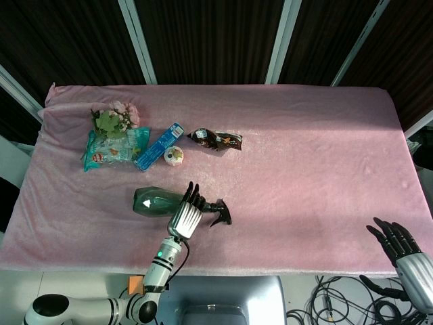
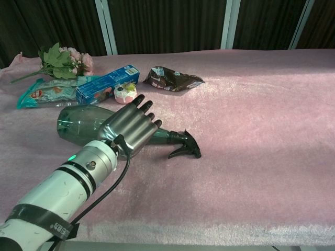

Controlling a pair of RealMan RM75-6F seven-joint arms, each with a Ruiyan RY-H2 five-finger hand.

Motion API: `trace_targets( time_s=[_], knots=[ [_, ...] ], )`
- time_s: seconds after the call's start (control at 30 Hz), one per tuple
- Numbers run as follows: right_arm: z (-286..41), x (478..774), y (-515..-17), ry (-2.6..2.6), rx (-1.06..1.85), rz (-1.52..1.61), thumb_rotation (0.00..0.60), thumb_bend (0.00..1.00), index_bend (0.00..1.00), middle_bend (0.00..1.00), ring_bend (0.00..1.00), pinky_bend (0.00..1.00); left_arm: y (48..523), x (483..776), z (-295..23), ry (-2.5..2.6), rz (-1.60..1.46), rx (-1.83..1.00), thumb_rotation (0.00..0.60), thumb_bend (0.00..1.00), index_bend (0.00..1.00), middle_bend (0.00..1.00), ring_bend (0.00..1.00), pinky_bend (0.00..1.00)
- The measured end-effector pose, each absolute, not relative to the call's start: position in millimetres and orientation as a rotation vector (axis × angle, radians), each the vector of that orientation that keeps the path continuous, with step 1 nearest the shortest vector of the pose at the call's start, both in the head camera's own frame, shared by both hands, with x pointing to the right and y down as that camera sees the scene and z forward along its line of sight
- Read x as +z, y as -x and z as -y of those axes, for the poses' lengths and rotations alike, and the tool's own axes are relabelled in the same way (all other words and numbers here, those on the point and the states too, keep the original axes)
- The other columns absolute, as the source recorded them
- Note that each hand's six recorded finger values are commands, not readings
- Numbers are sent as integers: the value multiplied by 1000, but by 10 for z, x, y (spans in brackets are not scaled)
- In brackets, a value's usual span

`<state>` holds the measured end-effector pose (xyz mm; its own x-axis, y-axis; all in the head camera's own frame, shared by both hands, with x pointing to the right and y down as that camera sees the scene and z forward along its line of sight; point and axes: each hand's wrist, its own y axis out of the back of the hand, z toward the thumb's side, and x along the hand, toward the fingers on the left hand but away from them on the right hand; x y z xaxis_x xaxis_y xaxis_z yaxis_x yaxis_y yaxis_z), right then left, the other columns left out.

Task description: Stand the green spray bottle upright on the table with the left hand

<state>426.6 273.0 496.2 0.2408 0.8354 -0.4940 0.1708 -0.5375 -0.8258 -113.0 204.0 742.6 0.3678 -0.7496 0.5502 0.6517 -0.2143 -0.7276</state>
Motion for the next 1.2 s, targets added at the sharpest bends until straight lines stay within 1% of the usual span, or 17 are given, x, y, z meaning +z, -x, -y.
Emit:
trace_targets(
  time_s=[0.1, 0.13, 0.2, 0.23, 0.3, 0.37, 0.43, 0.6, 0.7, 0.83, 0.93, 1.03, 1.13, 1.2],
  knots=[
    [-2728, 4959, -4270, 1873, 1324, 921, 600, 335, 0, 0, 0, 0, 1139, 7444, -2024, 1237, -103, -1289, 600, 388, 481, 435, 123, 0],
    [-2729, 4957, -4271, 1873, 1323, 922, 600, 335, 0, 0, 0, 0, 1146, 7451, -2017, 1231, -100, -1289, 600, 400, 548, 523, 176, 0],
    [-2731, 4944, -4278, 1870, 1320, 927, 600, 335, 0, 0, 0, 0, 1172, 7462, -1997, 1212, -97, -1290, 600, 433, 634, 638, 254, 0],
    [-2730, 4940, -4283, 1868, 1319, 929, 600, 335, 0, 0, 0, 0, 1182, 7454, -1984, 1202, -102, -1285, 600, 455, 664, 684, 290, 0],
    [-2734, 4939, -4284, 1867, 1319, 929, 600, 335, 0, 0, 0, 0, 1178, 7418, -1965, 1195, -122, -1268, 600, 496, 687, 736, 359, 0],
    [-2740, 4939, -4288, 1865, 1321, 927, 600, 335, 0, 0, 0, 0, 1170, 7351, -1938, 1190, -160, -1235, 600, 530, 682, 746, 420, 16],
    [-2743, 4937, -4290, 1865, 1321, 928, 600, 335, 0, 0, 0, 0, 1172, 7257, -1897, 1194, -218, -1191, 600, 551, 690, 755, 440, 41],
    [-2747, 4948, -4287, 1860, 1328, 925, 600, 335, 0, 0, 0, 0, 1265, 6950, -1755, 1266, -428, -1085, 600, 548, 709, 772, 443, 69],
    [-2751, 4969, -4274, 1859, 1334, 916, 600, 335, 0, 0, 0, 0, 1372, 6702, -1659, 1368, -603, -1013, 600, 550, 718, 780, 444, 72],
    [-2751, 5003, -4245, 1858, 1342, 904, 600, 335, 0, 0, 0, 0, 1560, 6313, -1539, 1564, -890, -900, 600, 549, 722, 786, 441, 70],
    [-2747, 5038, -4221, 1862, 1350, 893, 600, 335, 0, 0, 0, 0, 1722, 6070, -1468, 1733, -1105, -820, 600, 548, 722, 788, 438, 68],
    [-2737, 5075, -4197, 1867, 1358, 882, 600, 335, 0, 0, 0, 0, 1942, 5890, -1396, 1883, -1295, -759, 600, 546, 721, 789, 436, 61],
    [-2718, 5107, -4175, 1872, 1363, 875, 600, 335, 0, 0, 0, 0, 2195, 5811, -1348, 1982, -1434, -732, 600, 543, 721, 788, 434, 51],
    [-2711, 5122, -4159, 1874, 1364, 869, 600, 335, 0, 0, 0, 0, 2340, 5829, -1337, 2033, -1503, -742, 600, 545, 720, 786, 432, 43]
  ],
)
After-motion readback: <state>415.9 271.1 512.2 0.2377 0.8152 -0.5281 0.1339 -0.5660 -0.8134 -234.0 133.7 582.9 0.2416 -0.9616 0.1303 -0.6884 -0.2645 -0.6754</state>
